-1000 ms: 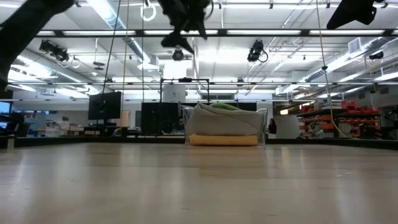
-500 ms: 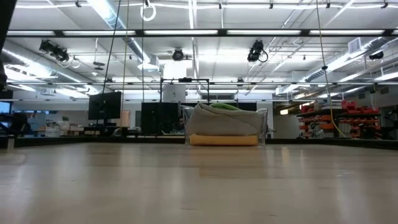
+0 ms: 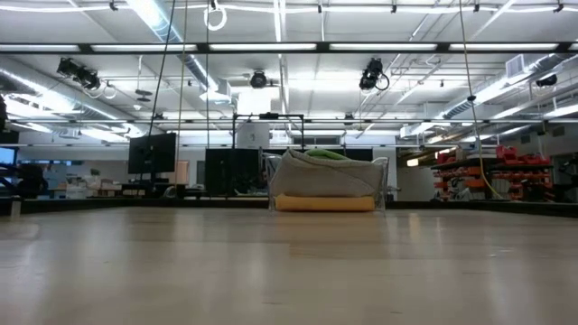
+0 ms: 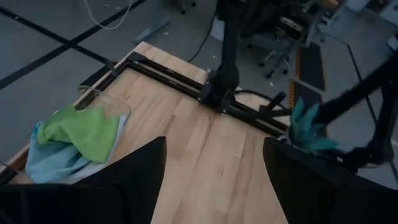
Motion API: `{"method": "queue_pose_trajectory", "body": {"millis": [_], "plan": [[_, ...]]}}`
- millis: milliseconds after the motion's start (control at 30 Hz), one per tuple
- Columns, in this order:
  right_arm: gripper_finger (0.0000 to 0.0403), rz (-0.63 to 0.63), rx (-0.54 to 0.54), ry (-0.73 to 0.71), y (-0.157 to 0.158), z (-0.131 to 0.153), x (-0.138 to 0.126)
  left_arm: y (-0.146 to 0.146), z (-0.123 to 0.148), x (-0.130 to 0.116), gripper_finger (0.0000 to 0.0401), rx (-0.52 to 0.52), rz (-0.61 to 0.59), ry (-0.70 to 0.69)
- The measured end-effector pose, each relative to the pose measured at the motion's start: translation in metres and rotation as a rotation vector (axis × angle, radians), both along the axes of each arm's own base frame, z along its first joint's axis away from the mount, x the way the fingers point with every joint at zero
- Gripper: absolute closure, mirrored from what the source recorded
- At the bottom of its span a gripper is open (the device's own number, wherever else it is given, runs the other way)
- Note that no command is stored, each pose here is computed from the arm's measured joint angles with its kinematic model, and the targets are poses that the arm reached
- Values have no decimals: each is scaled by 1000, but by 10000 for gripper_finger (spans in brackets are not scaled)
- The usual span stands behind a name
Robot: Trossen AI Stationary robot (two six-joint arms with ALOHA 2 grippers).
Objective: Fold microfiber towels
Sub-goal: Return to Home Position
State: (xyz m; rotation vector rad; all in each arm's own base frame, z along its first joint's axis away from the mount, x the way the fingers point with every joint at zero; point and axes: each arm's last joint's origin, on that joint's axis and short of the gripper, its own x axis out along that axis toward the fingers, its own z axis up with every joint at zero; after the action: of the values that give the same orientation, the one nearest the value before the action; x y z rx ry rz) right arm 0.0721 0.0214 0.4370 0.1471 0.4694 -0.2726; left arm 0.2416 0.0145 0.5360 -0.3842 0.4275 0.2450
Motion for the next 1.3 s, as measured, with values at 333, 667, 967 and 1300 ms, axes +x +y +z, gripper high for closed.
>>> {"method": "queue_pose_trajectory", "body": {"millis": [333, 667, 967, 1300], "plan": [[370, 139, 52, -2, -6, 7, -16, -12, 25, -62, 129, 71, -92, -117], [370, 148, 152, -266, -45, 34, -83, -21, 47, -136, 129, 163, -204, -297], [370, 207, 320, -450, -36, -24, -71, -33, 21, -106, 129, 214, -283, -323], [370, 353, 383, -603, -31, -52, -69, -33, -53, -123, 129, 128, -275, -604]]}}
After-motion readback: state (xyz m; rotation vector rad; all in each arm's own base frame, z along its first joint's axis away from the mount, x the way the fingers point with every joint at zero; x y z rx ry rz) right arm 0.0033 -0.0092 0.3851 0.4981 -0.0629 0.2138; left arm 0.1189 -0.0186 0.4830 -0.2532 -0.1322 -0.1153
